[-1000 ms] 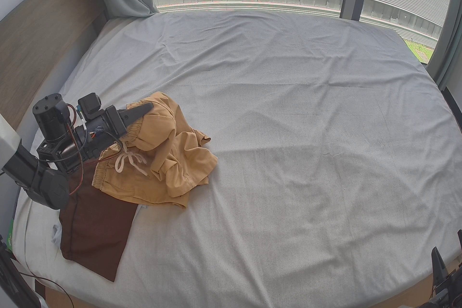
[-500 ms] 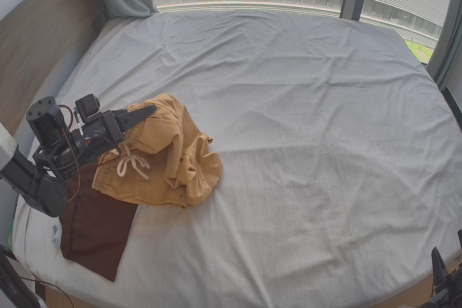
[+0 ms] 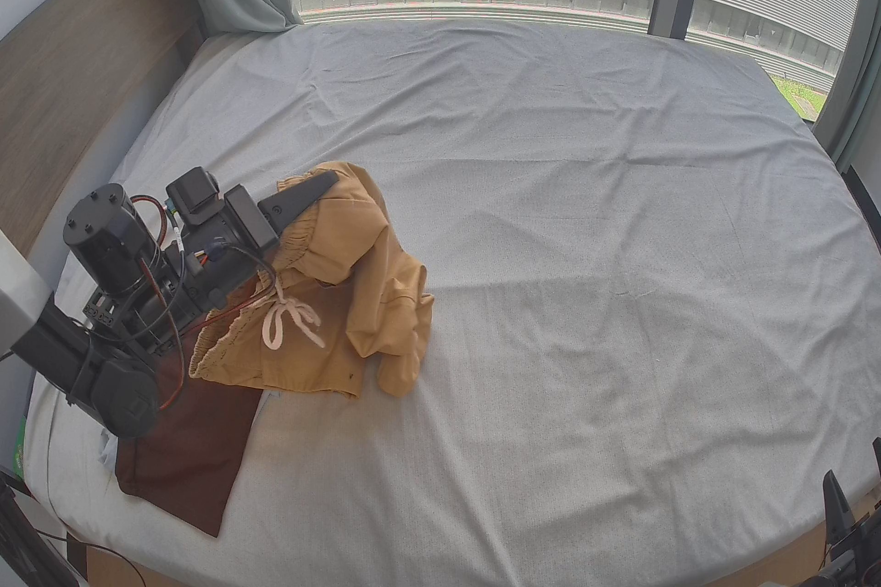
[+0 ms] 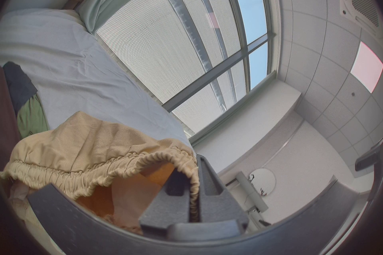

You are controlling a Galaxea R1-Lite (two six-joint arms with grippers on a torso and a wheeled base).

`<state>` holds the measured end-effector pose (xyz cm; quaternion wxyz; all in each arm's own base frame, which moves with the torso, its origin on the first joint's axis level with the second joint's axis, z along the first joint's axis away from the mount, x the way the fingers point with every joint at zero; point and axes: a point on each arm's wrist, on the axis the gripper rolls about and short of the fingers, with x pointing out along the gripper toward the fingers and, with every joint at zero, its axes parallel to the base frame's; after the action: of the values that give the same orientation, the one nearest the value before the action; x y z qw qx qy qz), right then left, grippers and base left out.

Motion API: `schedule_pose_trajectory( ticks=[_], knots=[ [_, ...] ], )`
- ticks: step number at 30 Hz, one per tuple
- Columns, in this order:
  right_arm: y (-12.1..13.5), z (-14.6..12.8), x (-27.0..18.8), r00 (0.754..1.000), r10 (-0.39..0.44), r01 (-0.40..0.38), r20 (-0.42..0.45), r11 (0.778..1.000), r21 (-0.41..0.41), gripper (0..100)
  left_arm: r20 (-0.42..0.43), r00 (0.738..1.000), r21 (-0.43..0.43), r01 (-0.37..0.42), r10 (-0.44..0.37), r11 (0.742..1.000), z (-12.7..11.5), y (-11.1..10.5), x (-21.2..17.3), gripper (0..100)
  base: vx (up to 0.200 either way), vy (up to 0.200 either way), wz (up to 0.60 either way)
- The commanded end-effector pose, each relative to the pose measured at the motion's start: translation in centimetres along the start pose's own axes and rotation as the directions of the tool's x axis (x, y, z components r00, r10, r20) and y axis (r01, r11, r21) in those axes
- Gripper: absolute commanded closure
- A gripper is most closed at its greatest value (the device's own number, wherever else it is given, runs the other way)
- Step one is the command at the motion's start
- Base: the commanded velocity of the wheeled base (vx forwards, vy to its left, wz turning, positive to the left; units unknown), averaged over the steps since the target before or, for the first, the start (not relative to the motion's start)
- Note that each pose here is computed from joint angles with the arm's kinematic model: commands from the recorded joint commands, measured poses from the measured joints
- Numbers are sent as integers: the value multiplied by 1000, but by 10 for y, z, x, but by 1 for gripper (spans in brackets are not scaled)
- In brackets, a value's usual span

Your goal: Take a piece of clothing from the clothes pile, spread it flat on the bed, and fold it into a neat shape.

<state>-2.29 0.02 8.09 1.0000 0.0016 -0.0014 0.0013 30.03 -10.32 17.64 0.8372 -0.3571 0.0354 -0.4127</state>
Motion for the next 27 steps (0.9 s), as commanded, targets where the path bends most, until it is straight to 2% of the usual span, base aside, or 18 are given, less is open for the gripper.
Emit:
schedule_pose_trajectory(
  ticks=[1, 10, 21, 27],
  knots=[
    [0, -5, 0, 1000, 1, -1, 0, 1000, 0, 0, 25, 999, -43, 32, -31, 999, -16, -14, 14, 100, 0, 0, 0],
    [0, -5, 0, 1000, 1, -1, 0, 1000, 0, 0, -11, 997, -69, 74, -75, 995, -35, -28, 25, 100, 0, 0, 0],
    [0, -5, 0, 1000, 1, -1, 0, 1000, 0, 0, -31, 992, -86, 119, -122, 989, -44, -42, 31, 100, 0, 0, 0],
    [0, -5, 0, 1000, 1, -1, 0, 1000, 0, 0, -42, 984, -166, 163, -173, 972, -50, -55, 38, 100, 0, 0, 0]
  ],
)
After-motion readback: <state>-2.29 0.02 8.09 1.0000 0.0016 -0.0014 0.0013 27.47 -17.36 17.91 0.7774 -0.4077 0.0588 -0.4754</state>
